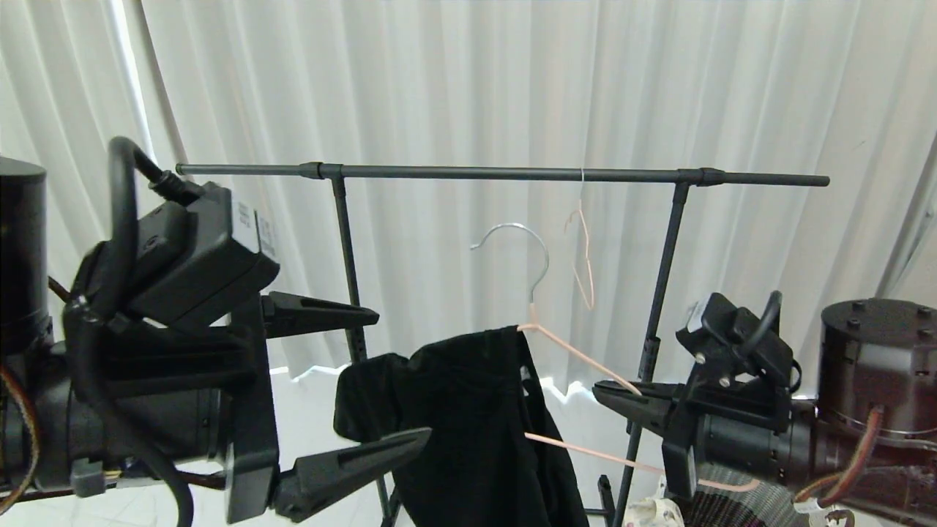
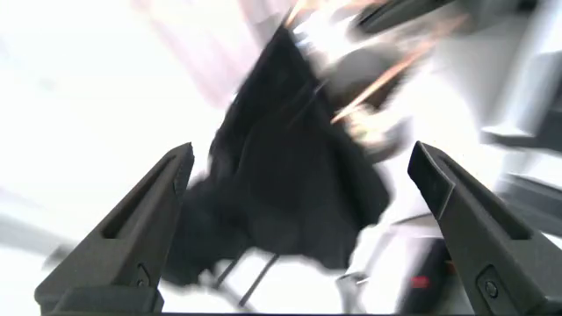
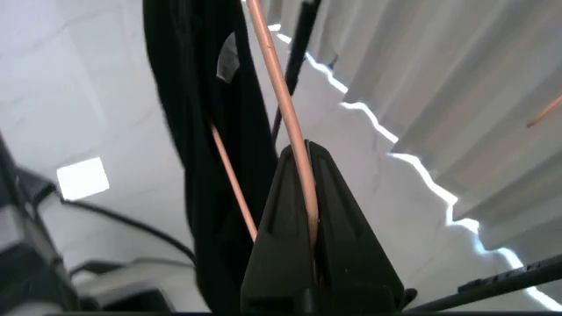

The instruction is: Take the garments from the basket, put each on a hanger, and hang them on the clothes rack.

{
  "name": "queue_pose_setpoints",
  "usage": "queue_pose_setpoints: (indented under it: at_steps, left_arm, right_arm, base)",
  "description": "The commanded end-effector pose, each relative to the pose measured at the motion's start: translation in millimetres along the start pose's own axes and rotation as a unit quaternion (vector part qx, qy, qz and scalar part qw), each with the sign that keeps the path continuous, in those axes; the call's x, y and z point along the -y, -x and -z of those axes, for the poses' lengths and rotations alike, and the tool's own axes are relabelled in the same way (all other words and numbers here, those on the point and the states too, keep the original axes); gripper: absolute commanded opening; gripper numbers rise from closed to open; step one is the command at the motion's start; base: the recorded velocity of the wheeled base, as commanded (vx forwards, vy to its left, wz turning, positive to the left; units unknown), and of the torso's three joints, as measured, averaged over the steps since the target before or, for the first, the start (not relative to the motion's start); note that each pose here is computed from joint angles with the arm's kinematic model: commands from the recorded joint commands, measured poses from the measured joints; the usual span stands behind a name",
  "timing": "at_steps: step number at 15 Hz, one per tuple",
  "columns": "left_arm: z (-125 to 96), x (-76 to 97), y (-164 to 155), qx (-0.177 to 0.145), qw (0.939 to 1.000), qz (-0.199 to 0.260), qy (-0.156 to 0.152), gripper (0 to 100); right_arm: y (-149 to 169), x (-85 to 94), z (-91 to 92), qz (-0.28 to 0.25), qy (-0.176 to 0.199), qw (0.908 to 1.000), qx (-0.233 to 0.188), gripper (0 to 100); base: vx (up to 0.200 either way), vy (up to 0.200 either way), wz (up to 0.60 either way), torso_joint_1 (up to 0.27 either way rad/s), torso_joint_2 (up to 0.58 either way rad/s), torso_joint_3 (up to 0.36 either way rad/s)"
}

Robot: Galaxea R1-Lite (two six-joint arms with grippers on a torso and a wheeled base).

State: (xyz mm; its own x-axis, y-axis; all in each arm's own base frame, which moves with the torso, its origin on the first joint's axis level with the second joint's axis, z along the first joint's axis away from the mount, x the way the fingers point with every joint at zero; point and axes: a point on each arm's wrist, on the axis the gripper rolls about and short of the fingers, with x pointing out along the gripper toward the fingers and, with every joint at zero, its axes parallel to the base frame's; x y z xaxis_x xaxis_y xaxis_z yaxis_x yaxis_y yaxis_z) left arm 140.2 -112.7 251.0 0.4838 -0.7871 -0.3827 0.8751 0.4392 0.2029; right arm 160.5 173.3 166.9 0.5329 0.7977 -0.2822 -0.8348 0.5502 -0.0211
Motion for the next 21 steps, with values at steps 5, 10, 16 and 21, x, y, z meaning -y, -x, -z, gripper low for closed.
queue_pose_setpoints:
  at_steps: [5, 10, 16, 21]
  left_arm:
    - [32, 11.8, -6, -0.040, 0.9977, 0.050, 0.023, 100]
    - [44, 14.5, -20, -0.058, 0.9926, 0.100, 0.037, 100]
    - [49, 21.2, -25, -0.069, 0.9895, 0.122, 0.036, 0]
    - [51, 19.9, -29, -0.074, 0.9889, 0.123, 0.038, 0]
  right_arm:
    - [29, -28.5, 6.7, -0.058, 0.045, 0.9972, 0.015, 0]
    - [38, -41.7, 1.5, -0.086, 0.076, 0.9928, 0.035, 0]
    - [38, -44.0, -0.9, -0.073, 0.077, 0.9936, 0.039, 0]
    - [41, -45.4, -1.7, -0.075, 0.078, 0.9931, 0.044, 0]
  base:
    - [0.000, 0.000, 0.00, 0.000, 0.00, 0.000]
    - [0.000, 0.000, 0.00, 0.000, 0.00, 0.000]
    - [0.000, 0.000, 0.00, 0.000, 0.00, 0.000]
    - [0.000, 0.000, 0.00, 0.000, 0.00, 0.000]
